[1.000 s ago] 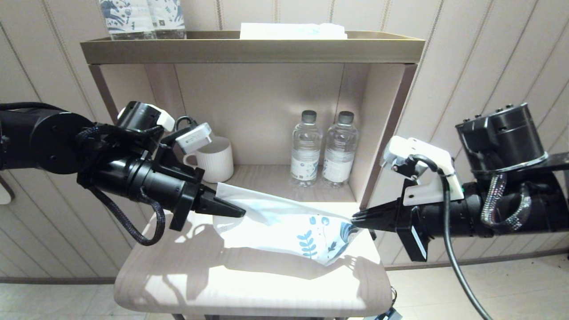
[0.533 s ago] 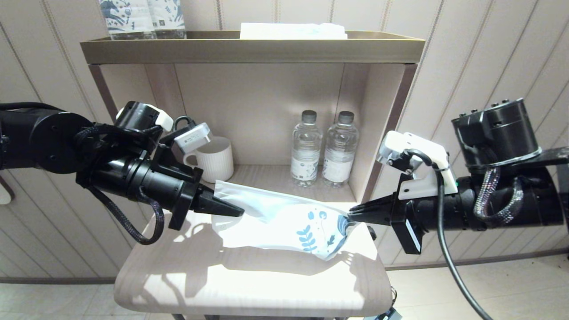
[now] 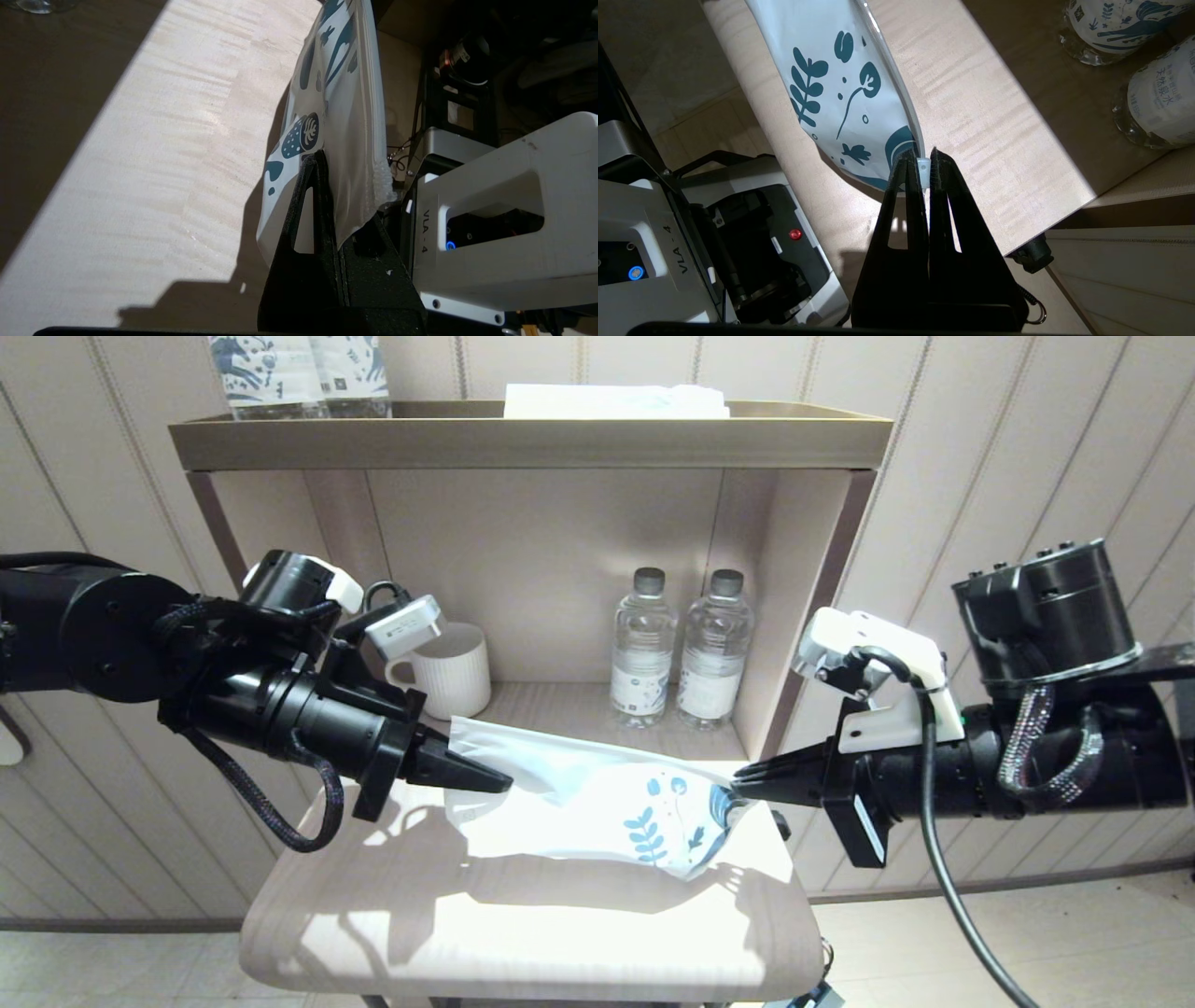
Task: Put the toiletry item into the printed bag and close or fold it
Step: Close the strorage bag and place it on the desk
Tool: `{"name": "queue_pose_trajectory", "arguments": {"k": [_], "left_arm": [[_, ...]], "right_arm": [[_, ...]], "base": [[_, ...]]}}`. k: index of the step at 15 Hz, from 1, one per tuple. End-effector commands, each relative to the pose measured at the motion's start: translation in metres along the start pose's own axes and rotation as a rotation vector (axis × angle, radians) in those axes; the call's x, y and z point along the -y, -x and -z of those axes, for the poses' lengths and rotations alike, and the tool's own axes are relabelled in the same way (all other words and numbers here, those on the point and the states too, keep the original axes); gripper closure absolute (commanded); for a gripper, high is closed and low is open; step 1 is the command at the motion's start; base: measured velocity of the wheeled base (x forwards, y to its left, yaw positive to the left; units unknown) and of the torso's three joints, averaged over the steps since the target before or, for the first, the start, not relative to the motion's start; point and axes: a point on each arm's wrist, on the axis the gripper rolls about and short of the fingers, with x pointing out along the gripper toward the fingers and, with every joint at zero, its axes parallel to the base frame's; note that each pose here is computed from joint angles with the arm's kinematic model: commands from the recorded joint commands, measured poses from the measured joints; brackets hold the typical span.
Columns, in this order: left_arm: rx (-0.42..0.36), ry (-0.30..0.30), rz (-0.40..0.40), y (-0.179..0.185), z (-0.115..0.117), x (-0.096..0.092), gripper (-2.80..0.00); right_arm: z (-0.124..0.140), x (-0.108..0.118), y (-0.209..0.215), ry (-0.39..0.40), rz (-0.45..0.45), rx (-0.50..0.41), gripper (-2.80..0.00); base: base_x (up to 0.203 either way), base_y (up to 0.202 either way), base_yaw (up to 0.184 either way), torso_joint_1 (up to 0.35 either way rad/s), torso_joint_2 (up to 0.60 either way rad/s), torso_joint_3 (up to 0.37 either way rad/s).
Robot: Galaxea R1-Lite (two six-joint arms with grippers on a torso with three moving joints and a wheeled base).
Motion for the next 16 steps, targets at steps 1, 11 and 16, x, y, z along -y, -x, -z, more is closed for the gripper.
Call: {"name": "queue_pose_trajectory", "arguments": {"k": [1, 11, 16], "left_arm": [[0.002, -0.002, 0.004, 0.000, 0.000, 0.000, 0.00], [0.005, -0.006, 0.004, 0.002, -0.001, 0.002, 0.00], [0.006, -0.006, 0.003, 0.002, -0.001, 0.002, 0.00]], "right_arm": [[-0.001, 0.000, 0.000, 0.002, -0.002, 0.006, 0.00], [-0.001, 0.004, -0.010, 0.018, -0.005, 0.003, -2.80], [-0.006, 0.006, -0.010, 0.029, -0.001, 0.022, -2.80]], "base": [[0.000, 0.000, 0.000, 0.000, 0.00, 0.000], [0.000, 0.000, 0.000, 0.000, 0.00, 0.000], [0.000, 0.000, 0.000, 0.000, 0.00, 0.000]]}}
